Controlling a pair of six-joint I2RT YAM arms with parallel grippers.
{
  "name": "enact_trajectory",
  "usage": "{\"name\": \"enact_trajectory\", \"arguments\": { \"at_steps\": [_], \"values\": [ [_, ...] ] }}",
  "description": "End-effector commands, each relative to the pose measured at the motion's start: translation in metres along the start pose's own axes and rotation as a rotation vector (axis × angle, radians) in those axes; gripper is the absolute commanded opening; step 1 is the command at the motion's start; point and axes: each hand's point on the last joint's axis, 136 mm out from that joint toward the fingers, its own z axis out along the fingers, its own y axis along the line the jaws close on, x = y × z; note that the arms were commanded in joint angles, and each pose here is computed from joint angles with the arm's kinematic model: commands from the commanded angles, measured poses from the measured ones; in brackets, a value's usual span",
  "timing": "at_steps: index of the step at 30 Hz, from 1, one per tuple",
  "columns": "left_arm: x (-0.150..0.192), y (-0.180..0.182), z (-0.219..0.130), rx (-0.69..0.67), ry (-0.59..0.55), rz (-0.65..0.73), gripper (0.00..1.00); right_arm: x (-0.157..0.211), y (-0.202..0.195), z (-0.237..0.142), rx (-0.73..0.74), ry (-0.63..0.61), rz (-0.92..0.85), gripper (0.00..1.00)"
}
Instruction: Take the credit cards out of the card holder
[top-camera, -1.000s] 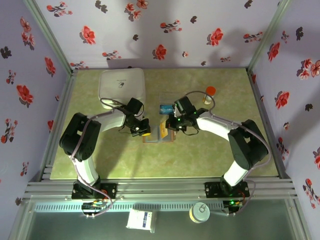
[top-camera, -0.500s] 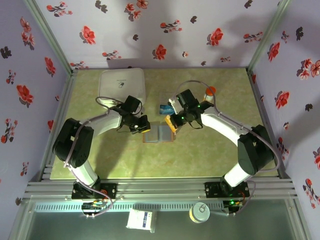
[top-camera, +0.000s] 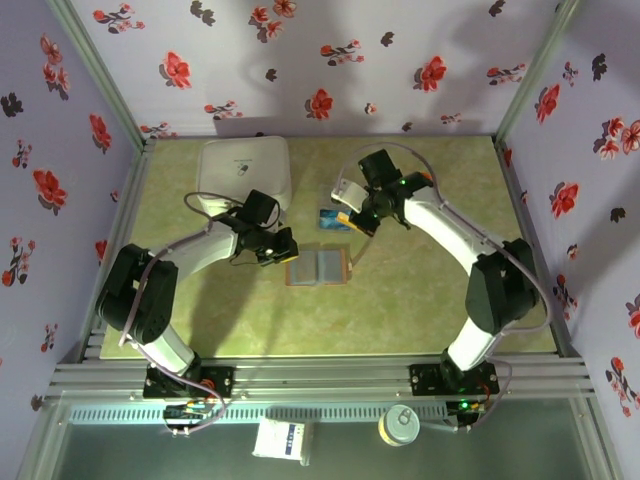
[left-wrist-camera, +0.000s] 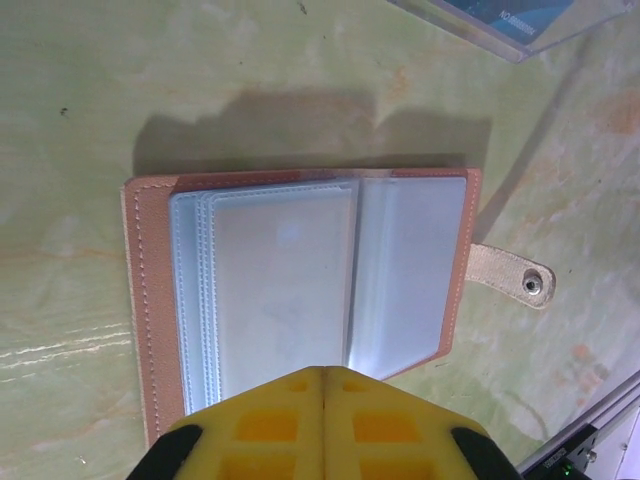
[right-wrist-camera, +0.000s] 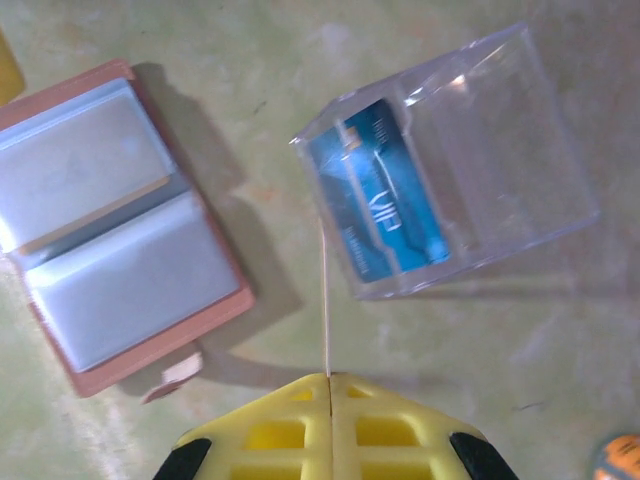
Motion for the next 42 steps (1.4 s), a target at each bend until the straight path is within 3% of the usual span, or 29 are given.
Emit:
{"name": "enact_trajectory", "arguments": {
  "at_steps": [1,24,31,42],
  "values": [
    [0.001,0.006,-0.007,-0.019,-0.009,-0.009,0.07,-0.002,-0.002,0.004,-0.079,0.017,-0.096,0.0],
    [0.011,0.034,-0.021,-0.075,-0.005,-0.049,0.06,-0.04,-0.064,0.064,-0.209,0.03,-0.186,0.0],
    [0.012,0.037,-0.022,-0.082,-0.01,-0.063,0.05,-0.028,-0.059,0.076,-0.273,0.084,-0.206,0.0],
    [0.012,0.039,-0.021,-0.087,-0.013,-0.079,0.05,-0.025,-0.046,0.085,-0.355,0.063,-0.216,0.0]
  ]
}}
